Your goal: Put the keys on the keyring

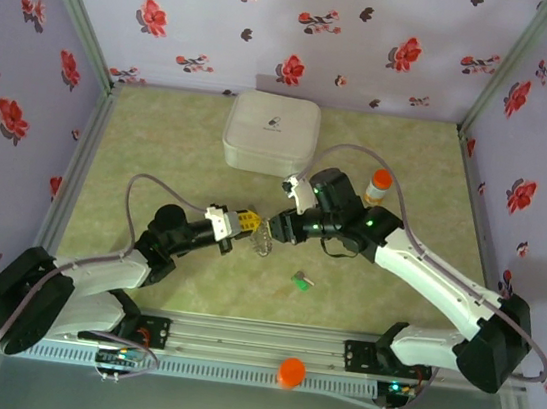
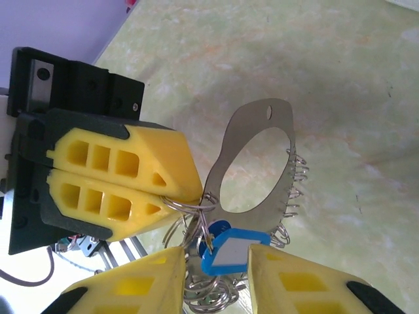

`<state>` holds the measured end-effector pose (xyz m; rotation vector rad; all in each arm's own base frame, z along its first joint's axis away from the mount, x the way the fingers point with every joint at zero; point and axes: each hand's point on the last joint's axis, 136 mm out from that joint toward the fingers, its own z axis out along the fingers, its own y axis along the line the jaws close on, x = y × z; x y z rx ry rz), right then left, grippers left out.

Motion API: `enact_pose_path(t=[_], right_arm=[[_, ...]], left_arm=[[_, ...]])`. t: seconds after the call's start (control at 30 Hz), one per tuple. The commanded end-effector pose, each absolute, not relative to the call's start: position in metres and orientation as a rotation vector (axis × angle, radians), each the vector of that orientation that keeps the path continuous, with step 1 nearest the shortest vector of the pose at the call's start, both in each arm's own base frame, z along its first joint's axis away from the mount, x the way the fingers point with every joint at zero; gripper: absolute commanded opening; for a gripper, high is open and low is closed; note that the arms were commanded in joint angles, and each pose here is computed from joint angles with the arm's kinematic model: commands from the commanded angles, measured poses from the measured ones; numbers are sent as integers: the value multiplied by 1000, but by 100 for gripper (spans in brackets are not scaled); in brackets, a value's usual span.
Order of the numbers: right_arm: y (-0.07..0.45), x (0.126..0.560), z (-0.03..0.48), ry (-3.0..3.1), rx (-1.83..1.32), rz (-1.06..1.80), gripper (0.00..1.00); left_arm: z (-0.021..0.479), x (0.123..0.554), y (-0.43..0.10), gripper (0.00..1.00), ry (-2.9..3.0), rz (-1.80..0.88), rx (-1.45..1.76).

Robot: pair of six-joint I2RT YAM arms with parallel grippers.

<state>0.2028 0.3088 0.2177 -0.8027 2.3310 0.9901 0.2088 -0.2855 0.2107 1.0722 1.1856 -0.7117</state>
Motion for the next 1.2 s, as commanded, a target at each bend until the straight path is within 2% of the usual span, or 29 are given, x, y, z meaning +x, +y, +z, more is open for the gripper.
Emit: enact_pose_path(t=[0.0, 0.23, 0.43, 0.8, 0.93, 1.0, 1.07, 1.17], right_arm=[[319, 209, 235, 2274, -797, 1042, 29], [320, 209, 230, 2291, -805, 1037, 24], [318, 212, 230, 2295, -778, 1039, 10], [311, 220, 202, 2408, -729, 1011, 7], [311, 222, 195, 2423, -745, 989, 13], [310, 222, 199, 2406, -748, 985, 20], [305, 223, 206, 2369, -756, 967, 33], [295, 226, 219, 2274, -780, 909, 41]], left_arm=[[241, 211, -288, 0, 1082, -698, 1047], [242, 211, -287, 0, 1071, -688, 1051], [244, 210, -287, 0, 1064, -684, 1052], [255, 200, -286, 0, 1031, -716, 1066], [258, 199, -288, 0, 1023, -724, 1067], [259, 199, -289, 0, 1019, -730, 1066], [257, 199, -290, 0, 1023, -735, 1062], [253, 200, -290, 0, 1040, -746, 1060]])
